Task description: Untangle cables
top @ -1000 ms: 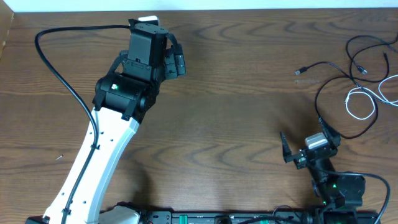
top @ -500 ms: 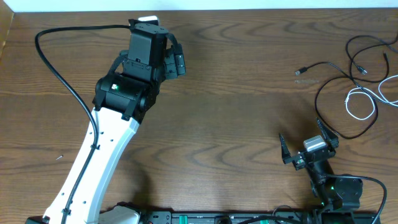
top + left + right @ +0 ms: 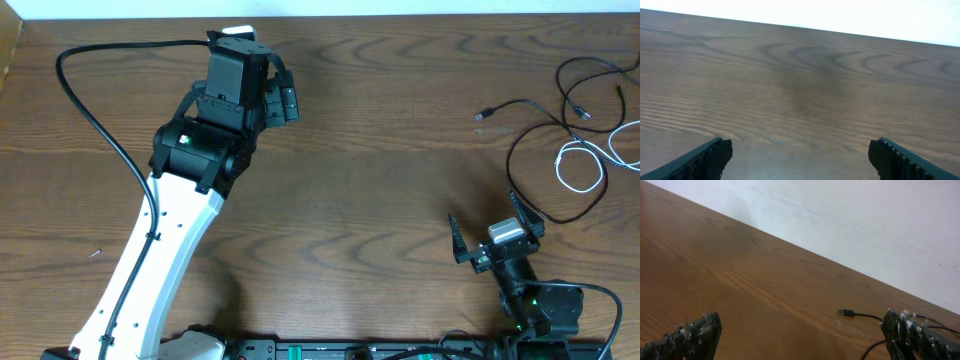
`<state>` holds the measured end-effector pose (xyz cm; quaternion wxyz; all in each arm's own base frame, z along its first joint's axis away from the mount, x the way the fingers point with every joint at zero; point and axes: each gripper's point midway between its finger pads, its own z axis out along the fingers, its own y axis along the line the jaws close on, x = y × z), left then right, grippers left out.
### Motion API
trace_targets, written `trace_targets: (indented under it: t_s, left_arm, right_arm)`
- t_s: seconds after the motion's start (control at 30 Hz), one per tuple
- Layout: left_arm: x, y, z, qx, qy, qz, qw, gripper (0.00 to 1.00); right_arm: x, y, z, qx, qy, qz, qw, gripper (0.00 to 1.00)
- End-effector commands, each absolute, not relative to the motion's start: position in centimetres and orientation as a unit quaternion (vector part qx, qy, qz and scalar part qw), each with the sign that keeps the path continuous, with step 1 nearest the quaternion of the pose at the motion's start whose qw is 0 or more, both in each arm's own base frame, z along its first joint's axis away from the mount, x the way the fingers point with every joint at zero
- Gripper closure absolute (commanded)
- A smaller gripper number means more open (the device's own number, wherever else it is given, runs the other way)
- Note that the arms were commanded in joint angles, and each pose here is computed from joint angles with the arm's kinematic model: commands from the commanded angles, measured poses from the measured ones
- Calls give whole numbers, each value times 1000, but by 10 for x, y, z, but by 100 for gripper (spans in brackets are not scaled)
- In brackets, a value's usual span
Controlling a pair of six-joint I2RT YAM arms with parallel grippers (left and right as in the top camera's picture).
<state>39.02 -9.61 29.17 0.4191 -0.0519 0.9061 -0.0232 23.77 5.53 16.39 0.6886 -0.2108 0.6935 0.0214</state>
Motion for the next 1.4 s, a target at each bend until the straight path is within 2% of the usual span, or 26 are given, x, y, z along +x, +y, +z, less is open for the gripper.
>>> trace_targets:
  t_s: [0.0, 0.27, 0.4, 0.57, 0.7, 1.03, 1.37]
  left_arm:
    - [388, -93, 289, -45, 910, -13, 411, 7]
    - [384, -79, 288, -56, 911, 17, 409, 6]
    - [380, -66, 296, -73, 902, -3, 426, 6]
    - [372, -58, 315, -51, 858, -93, 503, 6]
    - [351, -40, 315, -44, 810, -116, 573, 6]
    - [285, 1, 248, -82, 751, -89, 649, 6]
    - [256, 7, 177, -64, 736, -52, 672, 6]
  right_arm:
    - [238, 55, 163, -212, 692, 19, 690, 1]
    - [238, 55, 163, -212, 692, 19, 690, 1]
    - [238, 55, 163, -212, 692, 19, 690, 1]
    - [238, 55, 163, -212, 692, 19, 690, 1]
    - [238, 55, 163, -212, 692, 19, 690, 1]
    - [238, 55, 163, -212, 692, 19, 690, 1]
    - [238, 55, 163, -212, 692, 19, 690, 1]
